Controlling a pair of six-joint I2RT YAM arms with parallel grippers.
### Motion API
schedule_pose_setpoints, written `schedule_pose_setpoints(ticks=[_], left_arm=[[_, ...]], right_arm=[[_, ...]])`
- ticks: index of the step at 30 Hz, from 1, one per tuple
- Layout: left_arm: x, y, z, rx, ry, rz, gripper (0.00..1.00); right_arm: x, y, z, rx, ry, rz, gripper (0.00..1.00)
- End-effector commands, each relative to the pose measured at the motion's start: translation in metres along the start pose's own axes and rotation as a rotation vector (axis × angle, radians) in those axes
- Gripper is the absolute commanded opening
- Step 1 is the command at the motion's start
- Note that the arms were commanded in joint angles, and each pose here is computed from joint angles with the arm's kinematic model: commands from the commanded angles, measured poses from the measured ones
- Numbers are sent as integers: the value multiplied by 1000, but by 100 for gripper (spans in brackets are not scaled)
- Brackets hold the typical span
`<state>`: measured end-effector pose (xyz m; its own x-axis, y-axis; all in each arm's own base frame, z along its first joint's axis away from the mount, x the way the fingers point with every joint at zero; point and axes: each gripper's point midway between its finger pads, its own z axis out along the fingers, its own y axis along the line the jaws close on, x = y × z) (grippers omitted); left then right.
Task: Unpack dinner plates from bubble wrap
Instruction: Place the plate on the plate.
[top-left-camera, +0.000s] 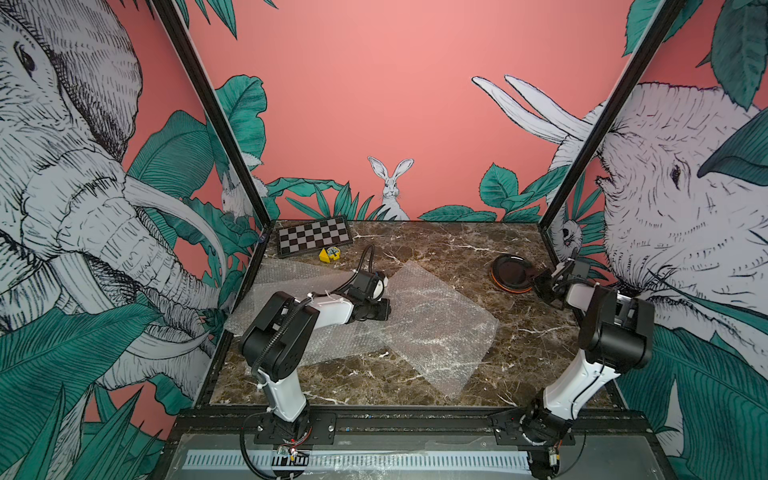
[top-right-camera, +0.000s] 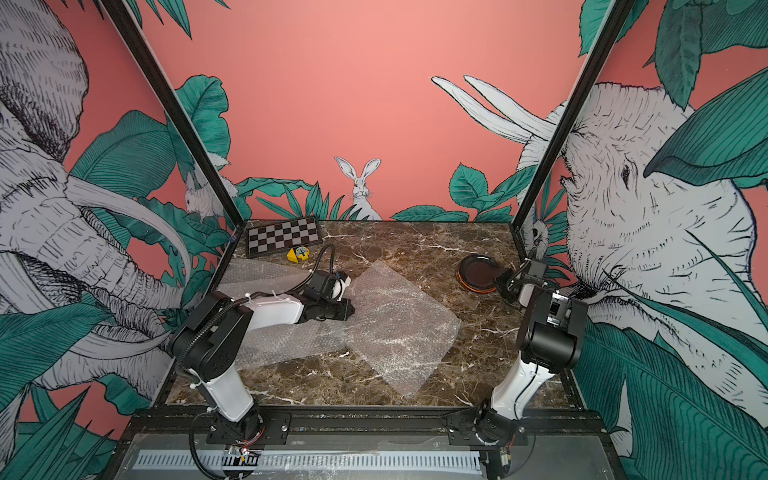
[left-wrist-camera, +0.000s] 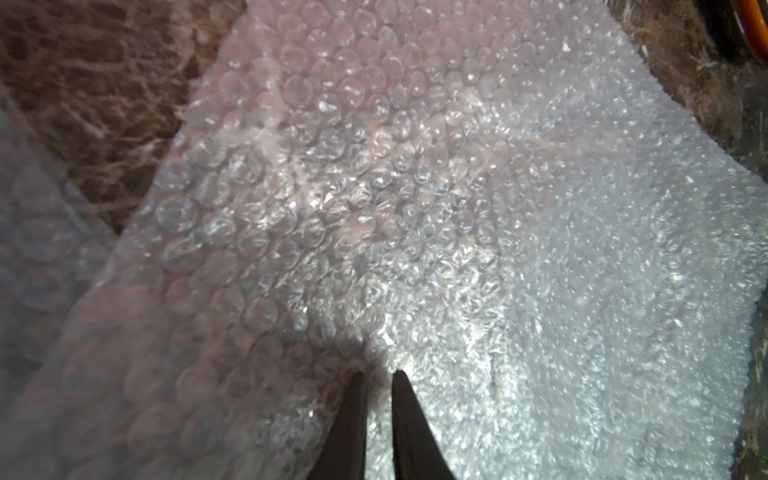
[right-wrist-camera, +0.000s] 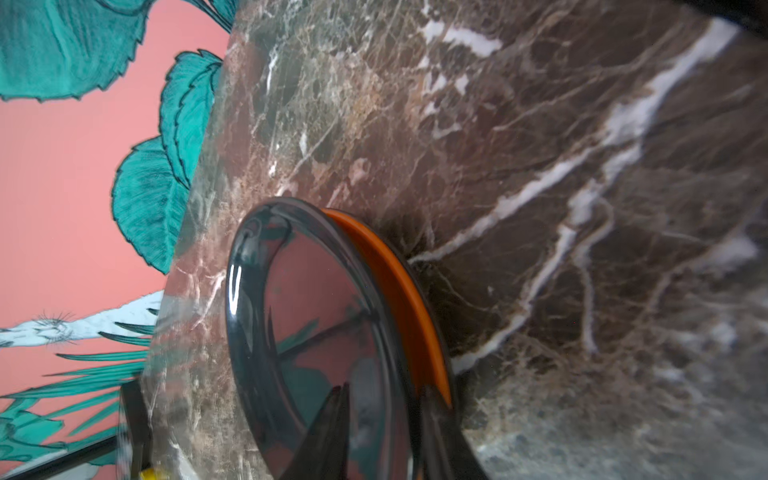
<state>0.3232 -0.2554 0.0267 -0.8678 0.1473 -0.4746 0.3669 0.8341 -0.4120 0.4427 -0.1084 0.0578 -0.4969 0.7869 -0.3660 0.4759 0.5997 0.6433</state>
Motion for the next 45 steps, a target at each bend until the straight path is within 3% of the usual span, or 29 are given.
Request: schedule_pose_setpoints(ticks=[1,14,33,39,45], left_arm=[[0,-1,-6,-1,10,0,18],[-48,-34,-31,65,-70,83,23],[-56,-20,-51,-45,-105,132,26],[-63,-3,-72,-132,-158,145,28],[-70,37,-106,-364,-220,187,32]], right_arm=[[-6,-1,-9,35,-20,-25,39],[-13,15,-19,10,-7,-89,46],[-14,4,-35,152,47,-169,51],[-13,8,-46,141,9,-231,51],[-1,13,-53,63,-45,-301,52]])
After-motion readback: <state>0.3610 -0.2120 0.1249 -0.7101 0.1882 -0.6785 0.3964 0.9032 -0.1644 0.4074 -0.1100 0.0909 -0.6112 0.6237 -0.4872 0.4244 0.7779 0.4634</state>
